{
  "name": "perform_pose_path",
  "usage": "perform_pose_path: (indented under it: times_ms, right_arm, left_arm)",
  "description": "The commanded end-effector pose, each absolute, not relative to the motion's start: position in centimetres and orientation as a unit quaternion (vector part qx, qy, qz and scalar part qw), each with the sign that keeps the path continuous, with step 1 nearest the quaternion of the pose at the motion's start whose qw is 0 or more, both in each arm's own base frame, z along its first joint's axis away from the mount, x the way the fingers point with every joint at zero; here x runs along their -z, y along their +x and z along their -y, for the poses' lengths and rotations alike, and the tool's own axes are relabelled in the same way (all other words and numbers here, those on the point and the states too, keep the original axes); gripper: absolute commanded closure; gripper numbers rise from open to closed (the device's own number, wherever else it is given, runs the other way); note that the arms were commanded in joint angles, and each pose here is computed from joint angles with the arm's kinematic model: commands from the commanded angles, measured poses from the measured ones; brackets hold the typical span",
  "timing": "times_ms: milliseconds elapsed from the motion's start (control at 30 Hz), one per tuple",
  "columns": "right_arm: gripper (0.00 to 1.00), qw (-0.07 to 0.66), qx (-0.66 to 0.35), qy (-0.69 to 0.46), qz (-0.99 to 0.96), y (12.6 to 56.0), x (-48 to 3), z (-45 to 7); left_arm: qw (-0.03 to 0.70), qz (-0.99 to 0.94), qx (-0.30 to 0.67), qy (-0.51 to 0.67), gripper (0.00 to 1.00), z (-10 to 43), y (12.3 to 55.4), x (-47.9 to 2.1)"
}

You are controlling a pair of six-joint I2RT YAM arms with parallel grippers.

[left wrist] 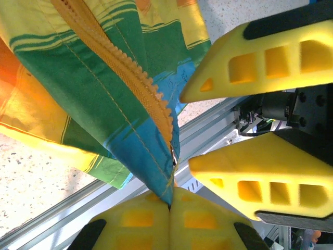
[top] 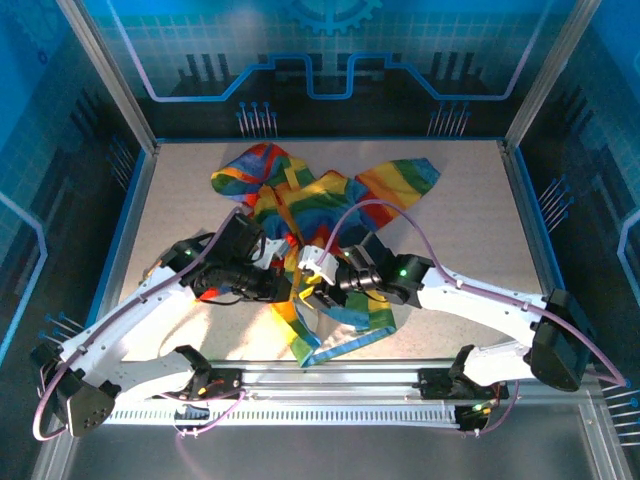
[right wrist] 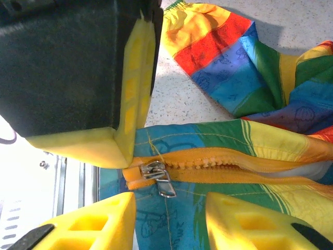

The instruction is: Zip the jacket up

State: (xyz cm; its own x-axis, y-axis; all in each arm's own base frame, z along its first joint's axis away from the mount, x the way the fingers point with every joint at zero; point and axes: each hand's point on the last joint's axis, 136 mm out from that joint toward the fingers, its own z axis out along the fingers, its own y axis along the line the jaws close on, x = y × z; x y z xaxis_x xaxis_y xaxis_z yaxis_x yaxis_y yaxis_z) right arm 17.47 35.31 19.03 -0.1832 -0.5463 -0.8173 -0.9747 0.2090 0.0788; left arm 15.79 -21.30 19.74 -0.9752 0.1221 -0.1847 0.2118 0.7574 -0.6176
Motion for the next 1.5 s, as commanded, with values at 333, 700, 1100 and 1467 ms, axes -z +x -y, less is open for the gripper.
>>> perform_pose_path:
  times_ms: [333, 700, 1100, 1467]
  right_arm:
    - [0.65, 0.355, -0.301, -0.592, -0.658, 17.3, -19.0, -37.2]
    - [0.72, 0.402, -0.309, -0.618, -0.601, 16.4, -19.7, -38.2]
    - [1.00, 0.422, -0.290, -0.572, -0.640, 17.5, -19.3, -36.0]
    - [1.00, 0.360, -0.255, -0.532, -0.723, 20.2, -18.1, -35.0]
  left_arm:
    - [0.058, -0.924, 0.353, 0.136, 1.00, 21.5, 14.6, -21.4]
    - [0.045, -0.926, 0.344, 0.150, 1.00, 21.5, 14.6, -20.9]
    - [0.053, -0.935, 0.324, 0.136, 1.00, 20.7, 15.2, -20.5]
    - [0.061, -0.934, 0.335, 0.107, 1.00, 20.7, 15.3, -20.3]
